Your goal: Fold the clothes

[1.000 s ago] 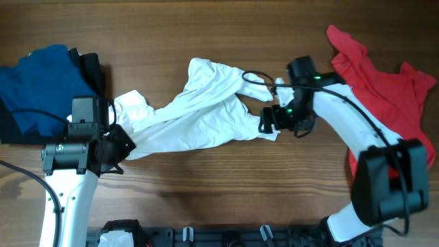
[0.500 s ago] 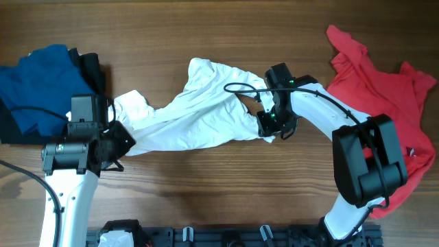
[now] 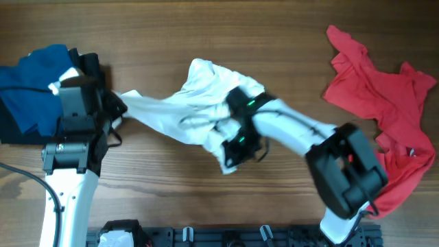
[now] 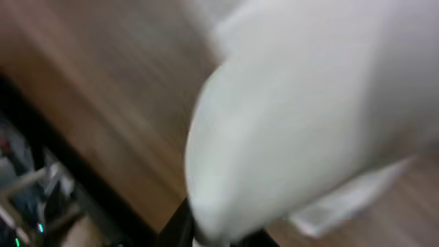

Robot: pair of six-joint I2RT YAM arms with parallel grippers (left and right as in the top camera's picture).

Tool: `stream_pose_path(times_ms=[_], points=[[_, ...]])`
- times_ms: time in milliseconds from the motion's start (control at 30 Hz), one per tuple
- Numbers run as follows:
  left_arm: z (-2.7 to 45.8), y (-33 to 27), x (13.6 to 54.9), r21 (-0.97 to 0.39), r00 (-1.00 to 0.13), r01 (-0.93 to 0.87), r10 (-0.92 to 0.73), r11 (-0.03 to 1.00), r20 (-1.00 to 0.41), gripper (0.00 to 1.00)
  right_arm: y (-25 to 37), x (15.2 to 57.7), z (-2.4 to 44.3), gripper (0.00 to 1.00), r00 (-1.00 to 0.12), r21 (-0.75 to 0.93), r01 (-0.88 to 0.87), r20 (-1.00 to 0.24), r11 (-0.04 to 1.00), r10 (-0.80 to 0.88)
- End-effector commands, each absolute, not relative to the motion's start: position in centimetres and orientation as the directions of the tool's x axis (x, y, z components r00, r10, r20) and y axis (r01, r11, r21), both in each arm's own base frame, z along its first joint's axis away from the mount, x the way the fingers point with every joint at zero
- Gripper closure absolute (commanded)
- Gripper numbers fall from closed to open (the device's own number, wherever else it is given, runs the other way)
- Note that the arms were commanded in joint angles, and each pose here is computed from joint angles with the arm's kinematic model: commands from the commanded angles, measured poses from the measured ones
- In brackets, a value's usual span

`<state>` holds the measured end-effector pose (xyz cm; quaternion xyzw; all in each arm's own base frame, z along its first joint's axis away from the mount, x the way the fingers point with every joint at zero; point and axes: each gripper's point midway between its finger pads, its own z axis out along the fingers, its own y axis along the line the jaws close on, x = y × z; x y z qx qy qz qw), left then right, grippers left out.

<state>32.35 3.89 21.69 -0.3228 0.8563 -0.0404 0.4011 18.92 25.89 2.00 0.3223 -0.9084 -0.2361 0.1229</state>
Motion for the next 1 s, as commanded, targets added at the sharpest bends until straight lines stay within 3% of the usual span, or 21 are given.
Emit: stream_pose_path(times_ms=[0, 67, 100, 167, 200, 367, 533, 600, 767, 967], points=[[24.1, 6.1, 34.1, -0.323, -0.349, -0.543, -0.558, 0.775, -0.753, 0.96, 29.1, 15.3, 2.2, 0.84, -0.708, 0.551, -0.555, 0.081, 0.624, -0.701], [24.7, 6.8, 34.9, -0.344, -0.307, -0.544, -0.563, 0.765, -0.767, 0.95, 29.8, 14.8, 1.8, 0.83, -0.713, 0.519, -0.565, 0.085, 0.642, -0.696], [24.7, 7.0, 35.1, -0.347, -0.301, -0.546, -0.565, 0.763, -0.768, 0.89, 29.9, 14.9, 1.7, 0.79, -0.719, 0.504, -0.566, 0.084, 0.652, -0.689], [24.1, 6.9, 35.3, -0.344, -0.320, -0.545, -0.569, 0.765, -0.758, 0.54, 29.8, 15.3, 1.5, 0.72, -0.734, 0.477, -0.564, 0.083, 0.674, -0.674], [23.5, 6.6, 35.3, -0.340, -0.341, -0.543, -0.572, 0.767, -0.746, 0.45, 29.8, 15.7, 1.6, 0.70, -0.739, 0.473, -0.565, 0.074, 0.676, -0.670], [20.5, 4.6, 34.5, -0.342, -0.478, -0.515, -0.595, 0.786, -0.646, 0.23, 29.1, 18.4, 3.7, 0.61, -0.776, 0.443, -0.568, -0.006, 0.694, -0.631], [18.5, -1.2, 32.3, -0.486, -0.675, -0.387, -0.600, 0.783, -0.430, 0.21, 26.0, 23.5, 7.7, 0.53, -0.861, 0.317, -0.507, -0.140, 0.801, -0.489], [17.0, -4.4, 29.8, -0.532, -0.779, -0.371, -0.567, 0.761, -0.268, 0.20, 23.6, 26.0, 9.7, 0.40, -0.897, 0.271, -0.437, -0.210, 0.858, -0.390], [13.3, -7.5, 26.5, -0.472, -0.856, -0.401, -0.504, 0.785, -0.112, 0.15, 20.4, 28.5, 11.7, 0.35, -0.925, 0.281, -0.347, -0.263, 0.895, -0.275], [8.7, -11.6, 24.9, -0.439, -0.860, -0.469, -0.509, 0.767, 0.029, 0.12, 17.1, 29.4, 11.5, 0.34, -0.955, 0.273, -0.252, -0.224, 0.928, -0.193]])
